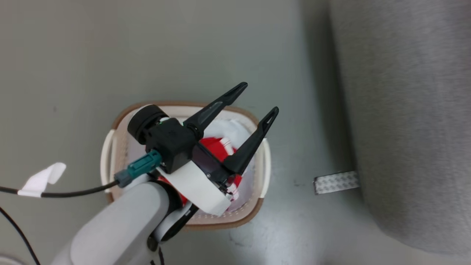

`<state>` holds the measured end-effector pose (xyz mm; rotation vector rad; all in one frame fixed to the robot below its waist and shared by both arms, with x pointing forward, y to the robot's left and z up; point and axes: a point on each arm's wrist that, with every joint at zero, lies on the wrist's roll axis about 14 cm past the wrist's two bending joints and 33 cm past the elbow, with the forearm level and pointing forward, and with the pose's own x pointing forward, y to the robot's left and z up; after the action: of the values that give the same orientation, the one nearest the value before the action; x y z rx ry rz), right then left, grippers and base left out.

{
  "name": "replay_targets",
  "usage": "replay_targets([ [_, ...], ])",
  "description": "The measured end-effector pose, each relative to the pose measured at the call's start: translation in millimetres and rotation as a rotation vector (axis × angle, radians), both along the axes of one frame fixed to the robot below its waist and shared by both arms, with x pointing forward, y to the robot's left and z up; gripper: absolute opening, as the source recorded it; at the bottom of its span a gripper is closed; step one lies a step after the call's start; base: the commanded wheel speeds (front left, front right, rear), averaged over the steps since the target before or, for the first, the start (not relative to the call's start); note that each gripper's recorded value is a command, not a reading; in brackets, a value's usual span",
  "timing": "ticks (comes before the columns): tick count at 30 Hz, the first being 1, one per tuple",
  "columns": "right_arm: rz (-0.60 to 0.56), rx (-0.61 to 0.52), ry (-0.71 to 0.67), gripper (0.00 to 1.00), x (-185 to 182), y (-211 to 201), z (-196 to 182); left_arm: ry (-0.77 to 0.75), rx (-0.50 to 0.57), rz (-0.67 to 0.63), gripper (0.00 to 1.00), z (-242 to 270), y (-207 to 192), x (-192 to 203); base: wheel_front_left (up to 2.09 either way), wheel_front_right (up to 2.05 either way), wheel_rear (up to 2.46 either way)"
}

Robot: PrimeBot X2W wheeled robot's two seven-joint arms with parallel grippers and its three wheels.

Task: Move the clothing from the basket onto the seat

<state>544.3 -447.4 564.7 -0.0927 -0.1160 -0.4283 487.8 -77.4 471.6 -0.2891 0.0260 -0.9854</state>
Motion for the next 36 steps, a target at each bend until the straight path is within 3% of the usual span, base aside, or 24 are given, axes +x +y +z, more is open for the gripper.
replay_targets([
  [3, -0.01, -0.014, 0.171, 0.0, 13.2, -3.1, -51.2, 0.037, 0.021, 0.043, 1.0, -19.5, 14.2, 7.2, 0.0, 0.0, 0.0],
  [7, -0.05, 0.064, 0.4, 0.0, 7.0, -7.0, -127.1, 0.066, 0.042, 0.083, 1.0, -36.2, 28.7, 11.6, 0.0, 0.0, 0.0],
  [11, -0.083, 0.103, 0.501, 0.0, -5.7, -11.3, -159.4, 0.07, 0.056, 0.114, 1.0, -41.6, 39.6, 15.7, 0.0, 0.0, 0.0],
  [12, -0.087, 0.105, 0.513, 0.04, -8.7, -11.7, -161.5, 0.065, 0.055, 0.12, 1.0, -40.3, 41.4, 16.8, 0.0, 0.0, 0.0],
  [14, -0.089, 0.109, 0.523, 0.42, -13.3, -11.9, -161.4, 0.056, 0.06, 0.127, 1.0, -37.3, 43.4, 17.9, 0.0, 0.0, 0.0],
  [16, -0.08, 0.109, 0.53, 1.0, -15.7, -8.8, -159.2, 0.047, 0.06, 0.134, 1.0, -33.1, 44.6, 17.9, 0.0, 0.0, 0.0],
  [20, -0.046, 0.12, 0.617, 1.0, -27.6, 4.6, -162.5, 0.026, 0.059, 0.147, 1.0, -20.1, 46.2, 13.2, 0.0, 0.0, 0.0],
  [27, -0.019, 0.112, 0.717, 1.0, -64.9, 8.3, -133.0, -0.007, 0.035, 0.23, 1.0, 18.0, 61.9, 0.4, 0.0, 0.0, 0.0],
  [36, 0.101, 0.005, 0.53, 1.0, -93.5, 23.3, -28.7, -0.099, 0.016, 0.419, 1.0, 82.0, 112.0, -25.5, 0.0, 0.0, 0.0],
])
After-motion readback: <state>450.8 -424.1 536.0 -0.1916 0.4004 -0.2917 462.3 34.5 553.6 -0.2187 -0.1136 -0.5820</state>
